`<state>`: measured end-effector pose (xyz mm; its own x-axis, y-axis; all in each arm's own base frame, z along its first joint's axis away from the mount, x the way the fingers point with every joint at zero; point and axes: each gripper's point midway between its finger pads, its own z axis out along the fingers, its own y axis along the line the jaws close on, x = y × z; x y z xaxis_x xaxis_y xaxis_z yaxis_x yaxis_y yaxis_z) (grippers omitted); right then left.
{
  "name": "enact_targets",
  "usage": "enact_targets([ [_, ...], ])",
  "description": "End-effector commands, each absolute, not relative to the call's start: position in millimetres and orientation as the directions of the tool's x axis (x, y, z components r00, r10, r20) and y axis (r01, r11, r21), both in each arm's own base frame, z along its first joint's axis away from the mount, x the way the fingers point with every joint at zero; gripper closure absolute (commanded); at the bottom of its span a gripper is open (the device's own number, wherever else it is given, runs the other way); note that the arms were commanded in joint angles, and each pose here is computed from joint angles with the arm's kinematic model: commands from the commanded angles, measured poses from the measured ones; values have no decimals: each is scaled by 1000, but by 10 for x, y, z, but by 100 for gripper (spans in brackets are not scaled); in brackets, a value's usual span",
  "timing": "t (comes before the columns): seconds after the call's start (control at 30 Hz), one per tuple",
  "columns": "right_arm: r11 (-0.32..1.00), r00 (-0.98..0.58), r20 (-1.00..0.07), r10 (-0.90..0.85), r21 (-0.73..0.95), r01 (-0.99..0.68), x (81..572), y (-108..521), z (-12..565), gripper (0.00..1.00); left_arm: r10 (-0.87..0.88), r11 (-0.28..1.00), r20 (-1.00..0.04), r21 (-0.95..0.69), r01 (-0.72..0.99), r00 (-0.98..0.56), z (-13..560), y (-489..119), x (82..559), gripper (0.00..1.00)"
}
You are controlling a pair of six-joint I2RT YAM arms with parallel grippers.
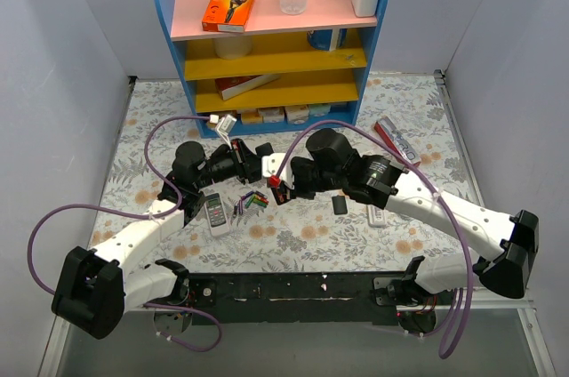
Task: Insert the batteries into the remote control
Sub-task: Load the battery into the remote control.
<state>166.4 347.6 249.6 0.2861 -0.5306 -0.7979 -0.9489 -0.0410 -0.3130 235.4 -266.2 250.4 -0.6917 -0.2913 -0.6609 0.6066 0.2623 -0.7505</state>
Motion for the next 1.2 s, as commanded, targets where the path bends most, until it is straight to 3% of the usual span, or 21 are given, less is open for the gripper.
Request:
enact_targets([
  [0.0, -55, 309, -817, -487, -325, -944, 1647, 3560, 2661, 75, -295, 224, -711, -701, 677, -638, 2805, -2671, 2296, 100],
  [0.57, -57, 256, -808, -531, -268, -962, 1594, 3494, 2376, 84, -316, 212, -716, -693, 689, -622, 2942, -2646, 2262, 100],
  [0.93, -64, 197, -797, -572, -196, -978, 1497, 3409, 2110, 96, -347, 205, -714, -691, 693, -609, 3040, -2627, 2255, 100],
  [1.17, -12, 150, -765, -626, -183, -983, 1572, 3366, 1903, 99, -369, 243, -693, -715, 656, -619, 2960, -2590, 2309, 100],
])
